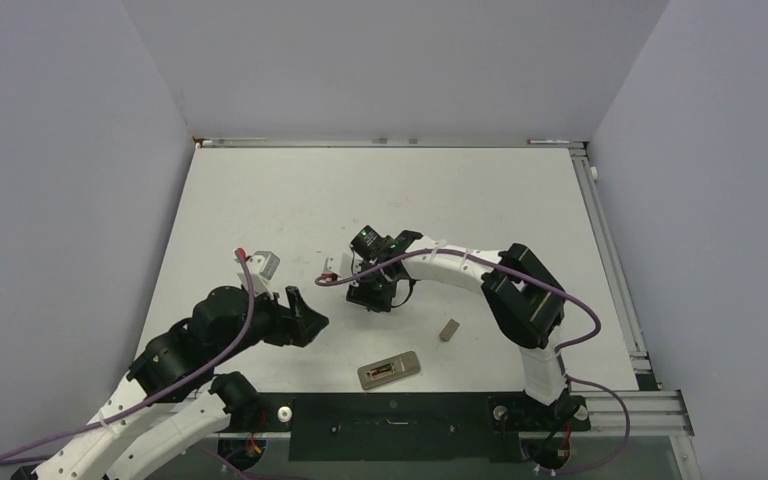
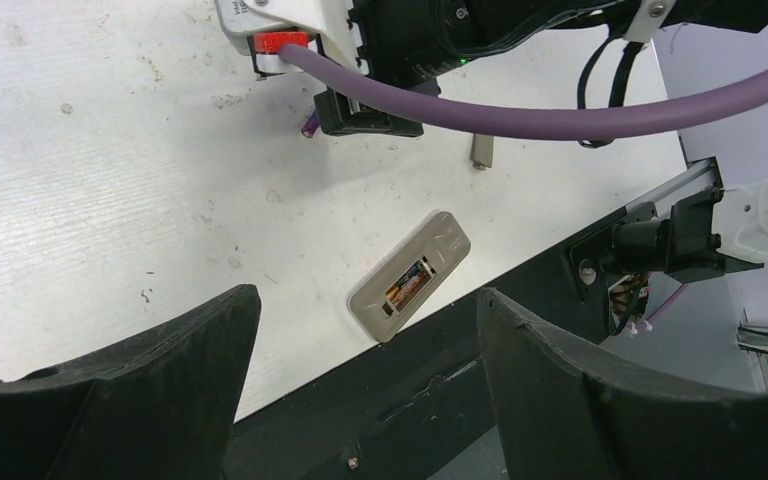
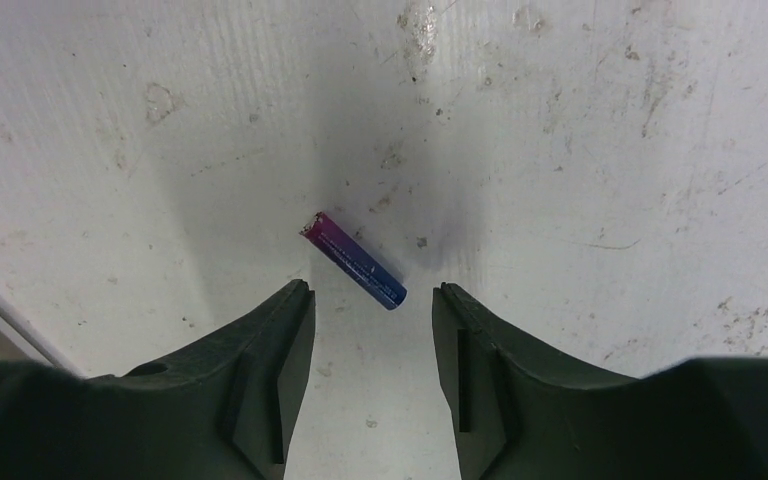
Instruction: Load the batteries into the remote control
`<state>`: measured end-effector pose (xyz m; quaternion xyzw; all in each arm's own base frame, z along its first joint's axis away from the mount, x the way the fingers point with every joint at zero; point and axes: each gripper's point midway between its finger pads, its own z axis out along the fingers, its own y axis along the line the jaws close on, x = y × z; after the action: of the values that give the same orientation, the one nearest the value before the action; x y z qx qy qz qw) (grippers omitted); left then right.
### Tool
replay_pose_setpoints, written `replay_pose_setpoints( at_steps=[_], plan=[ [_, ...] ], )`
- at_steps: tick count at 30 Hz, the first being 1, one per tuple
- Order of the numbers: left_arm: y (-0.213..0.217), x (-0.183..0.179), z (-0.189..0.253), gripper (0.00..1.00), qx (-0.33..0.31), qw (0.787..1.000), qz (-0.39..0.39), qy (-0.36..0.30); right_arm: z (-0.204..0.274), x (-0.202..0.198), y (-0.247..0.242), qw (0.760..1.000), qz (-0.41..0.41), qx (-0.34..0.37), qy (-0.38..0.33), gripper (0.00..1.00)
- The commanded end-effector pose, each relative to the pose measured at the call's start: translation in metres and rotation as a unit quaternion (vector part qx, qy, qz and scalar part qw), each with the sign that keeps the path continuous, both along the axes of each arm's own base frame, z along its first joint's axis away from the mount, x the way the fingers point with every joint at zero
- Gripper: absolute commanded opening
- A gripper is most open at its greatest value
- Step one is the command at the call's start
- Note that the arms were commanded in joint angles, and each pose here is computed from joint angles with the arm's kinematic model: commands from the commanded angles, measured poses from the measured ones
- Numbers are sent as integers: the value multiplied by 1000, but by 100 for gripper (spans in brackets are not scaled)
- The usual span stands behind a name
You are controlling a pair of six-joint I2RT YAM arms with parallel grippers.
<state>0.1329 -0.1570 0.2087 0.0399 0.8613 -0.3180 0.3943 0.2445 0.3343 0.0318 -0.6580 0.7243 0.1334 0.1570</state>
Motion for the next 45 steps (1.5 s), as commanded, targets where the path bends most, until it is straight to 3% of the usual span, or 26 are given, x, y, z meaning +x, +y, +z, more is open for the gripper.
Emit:
replay_pose_setpoints(
  at_steps=[1, 11, 24, 34, 45],
  plan=[
    [0, 0, 14, 77, -13, 1000, -7, -22, 3, 6, 13, 1000, 15, 15, 1, 46],
    [1, 2, 14, 79, -14, 1000, 0, -24, -15, -5, 2, 1000, 9, -11, 11, 36],
    [2, 3, 12, 79, -14, 1000, 6, -23, -29, -29, -7, 999, 2, -28, 19, 9],
    [1, 4, 11, 79, -16, 1000, 9, -18, -9, -30, -10, 999, -33, 0, -2, 8],
    [-6, 5, 0, 79, -23, 1000, 14, 7, 46, -45, -26, 996, -40, 59, -51, 8]
  ],
)
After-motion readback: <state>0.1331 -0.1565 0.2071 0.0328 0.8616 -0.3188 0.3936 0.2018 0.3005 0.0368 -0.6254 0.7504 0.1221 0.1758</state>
